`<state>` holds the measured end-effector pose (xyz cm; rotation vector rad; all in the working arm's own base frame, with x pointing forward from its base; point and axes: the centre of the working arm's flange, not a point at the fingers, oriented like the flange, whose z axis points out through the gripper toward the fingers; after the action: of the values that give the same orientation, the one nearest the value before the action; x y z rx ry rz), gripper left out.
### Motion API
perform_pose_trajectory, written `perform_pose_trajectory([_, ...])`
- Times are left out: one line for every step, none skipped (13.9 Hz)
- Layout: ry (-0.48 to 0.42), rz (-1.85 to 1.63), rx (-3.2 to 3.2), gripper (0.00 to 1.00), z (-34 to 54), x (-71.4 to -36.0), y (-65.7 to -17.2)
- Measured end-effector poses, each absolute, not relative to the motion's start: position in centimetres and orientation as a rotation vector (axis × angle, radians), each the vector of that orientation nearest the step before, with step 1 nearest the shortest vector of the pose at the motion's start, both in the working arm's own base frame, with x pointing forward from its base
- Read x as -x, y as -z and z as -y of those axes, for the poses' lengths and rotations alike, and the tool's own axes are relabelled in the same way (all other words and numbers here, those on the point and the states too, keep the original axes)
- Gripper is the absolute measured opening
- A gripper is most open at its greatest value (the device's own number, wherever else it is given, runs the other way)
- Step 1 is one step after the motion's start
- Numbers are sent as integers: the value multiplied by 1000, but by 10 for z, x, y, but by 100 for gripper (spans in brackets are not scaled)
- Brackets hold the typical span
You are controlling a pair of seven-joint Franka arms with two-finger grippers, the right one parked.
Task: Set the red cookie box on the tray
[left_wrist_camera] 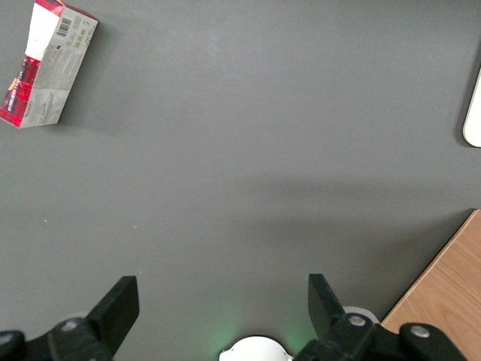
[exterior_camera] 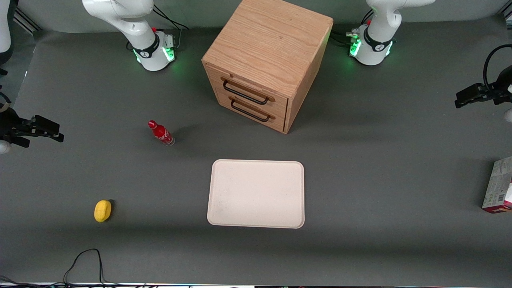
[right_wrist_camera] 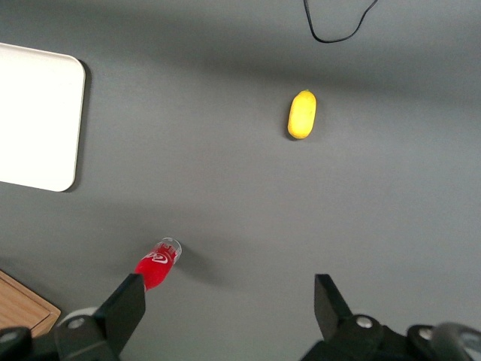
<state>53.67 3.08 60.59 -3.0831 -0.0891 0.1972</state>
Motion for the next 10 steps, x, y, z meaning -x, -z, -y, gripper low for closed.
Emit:
perform_pose_trajectory([-201, 90, 3083, 100, -31, -538, -605])
perform_pose_trajectory([-200, 89, 3082, 100, -29, -539, -605])
perform_pose_trajectory([-201, 95, 3082, 100, -29, -541, -605])
perform_pose_trajectory([-209, 101, 3081, 100, -30, -543, -602])
perform_pose_trajectory([-215, 107, 3079, 100, -30, -545, -599])
perform_pose_trajectory([-219, 111, 3079, 100, -30, -547, -598])
perform_pose_trajectory([-221, 114, 3078, 100, -31, -548, -597])
perform_pose_trajectory([-224, 116, 3078, 100, -32, -549, -597])
perform_pose_trajectory([-225, 118, 3078, 100, -32, -551, -597])
perform_pose_trajectory([-227, 121, 3077, 100, -33, -553, -598])
